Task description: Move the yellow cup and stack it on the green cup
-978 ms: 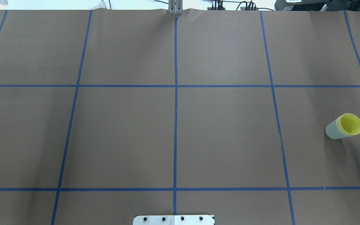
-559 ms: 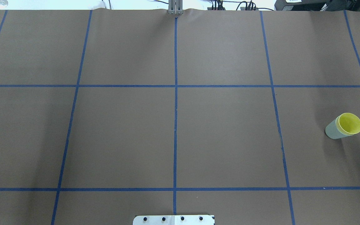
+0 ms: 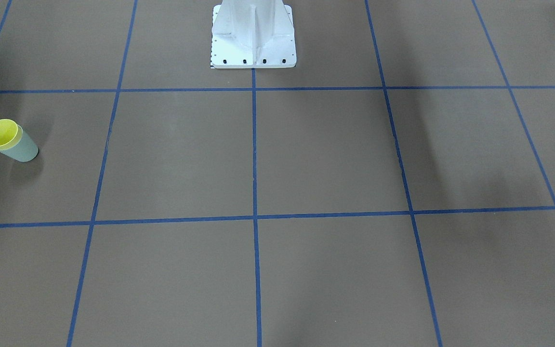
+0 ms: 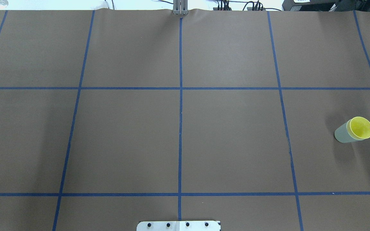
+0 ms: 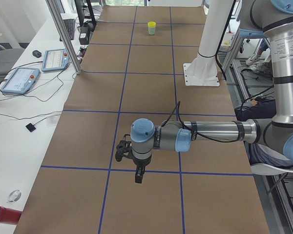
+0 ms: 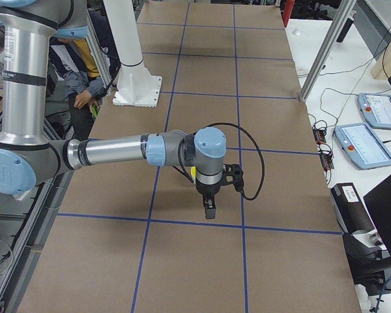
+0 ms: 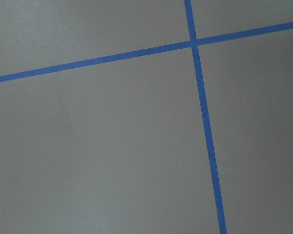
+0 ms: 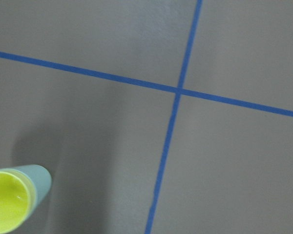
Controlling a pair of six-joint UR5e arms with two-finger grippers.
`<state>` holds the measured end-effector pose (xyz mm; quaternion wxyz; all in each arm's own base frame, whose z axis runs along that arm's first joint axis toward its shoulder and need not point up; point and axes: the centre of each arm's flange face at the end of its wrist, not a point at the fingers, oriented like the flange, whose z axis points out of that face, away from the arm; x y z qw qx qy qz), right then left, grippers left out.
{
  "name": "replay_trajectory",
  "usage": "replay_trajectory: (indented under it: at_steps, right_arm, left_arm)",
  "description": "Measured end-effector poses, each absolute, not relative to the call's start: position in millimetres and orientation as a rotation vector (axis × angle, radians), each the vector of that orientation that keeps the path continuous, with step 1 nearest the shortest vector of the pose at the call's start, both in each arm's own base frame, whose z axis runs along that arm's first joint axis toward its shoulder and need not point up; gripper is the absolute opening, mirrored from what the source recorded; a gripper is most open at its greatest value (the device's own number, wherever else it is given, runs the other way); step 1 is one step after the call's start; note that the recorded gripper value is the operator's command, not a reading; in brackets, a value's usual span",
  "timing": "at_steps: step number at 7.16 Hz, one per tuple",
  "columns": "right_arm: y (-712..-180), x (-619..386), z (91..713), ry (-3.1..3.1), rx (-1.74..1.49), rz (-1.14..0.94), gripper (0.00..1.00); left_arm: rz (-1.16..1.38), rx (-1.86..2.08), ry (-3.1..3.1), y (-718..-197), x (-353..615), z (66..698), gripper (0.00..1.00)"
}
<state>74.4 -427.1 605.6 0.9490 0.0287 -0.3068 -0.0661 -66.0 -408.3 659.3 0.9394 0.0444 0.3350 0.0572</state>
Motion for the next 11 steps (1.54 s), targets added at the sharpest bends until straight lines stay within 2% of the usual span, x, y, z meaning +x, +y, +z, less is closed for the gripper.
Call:
replay_trajectory:
  at_steps: [11]
  right_arm:
    - [-421.9, 75.9, 626.5, -0.614, 0.014, -0.121, 1.0]
  left_arm:
    - [0.102, 0.08, 0.705, -401.1, -69.1, 653.9, 1.0]
